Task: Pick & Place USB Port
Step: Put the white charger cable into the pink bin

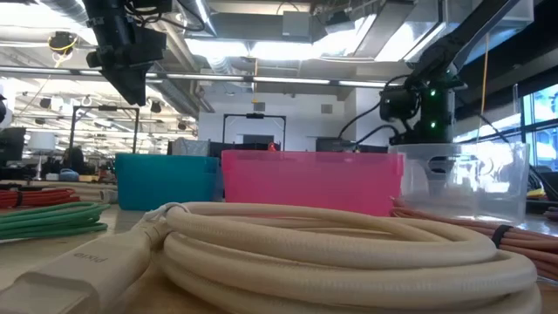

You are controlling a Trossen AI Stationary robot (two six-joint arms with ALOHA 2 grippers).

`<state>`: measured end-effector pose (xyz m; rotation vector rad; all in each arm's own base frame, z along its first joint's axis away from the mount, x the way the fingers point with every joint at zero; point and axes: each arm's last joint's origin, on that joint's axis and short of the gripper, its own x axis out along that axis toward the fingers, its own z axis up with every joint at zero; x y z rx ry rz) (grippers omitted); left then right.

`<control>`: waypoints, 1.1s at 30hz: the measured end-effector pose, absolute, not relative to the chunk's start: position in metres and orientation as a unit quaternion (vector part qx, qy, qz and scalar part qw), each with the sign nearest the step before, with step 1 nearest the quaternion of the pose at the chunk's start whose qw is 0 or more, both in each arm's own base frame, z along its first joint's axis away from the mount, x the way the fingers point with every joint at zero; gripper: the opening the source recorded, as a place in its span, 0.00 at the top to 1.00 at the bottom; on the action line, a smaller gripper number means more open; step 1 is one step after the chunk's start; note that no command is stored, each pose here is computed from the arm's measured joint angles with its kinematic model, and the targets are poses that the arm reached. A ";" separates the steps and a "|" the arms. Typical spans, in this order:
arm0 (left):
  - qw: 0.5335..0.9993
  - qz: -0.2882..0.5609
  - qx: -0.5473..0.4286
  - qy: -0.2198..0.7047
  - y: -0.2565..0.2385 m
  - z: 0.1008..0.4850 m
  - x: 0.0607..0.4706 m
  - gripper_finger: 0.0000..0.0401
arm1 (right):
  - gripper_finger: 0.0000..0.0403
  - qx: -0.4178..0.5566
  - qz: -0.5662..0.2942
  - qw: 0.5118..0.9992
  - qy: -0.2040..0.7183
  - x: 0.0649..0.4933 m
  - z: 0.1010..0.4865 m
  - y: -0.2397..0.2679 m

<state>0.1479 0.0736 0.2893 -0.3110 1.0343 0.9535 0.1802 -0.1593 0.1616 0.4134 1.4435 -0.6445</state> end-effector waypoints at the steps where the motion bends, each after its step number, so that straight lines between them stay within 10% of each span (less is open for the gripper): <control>1: 0.751 0.439 -0.141 0.473 0.074 0.289 0.148 0.54 | 0.91 0.183 -0.290 0.689 0.639 0.179 0.166 -0.158; 24: 0.748 0.448 -0.133 0.471 0.074 0.290 0.148 0.54 | 0.91 0.186 -0.258 0.867 0.383 0.203 0.361 -0.090; 33: 0.749 0.449 -0.134 0.470 0.074 0.290 0.148 0.54 | 0.91 0.199 -0.147 0.899 0.360 0.262 0.374 -0.037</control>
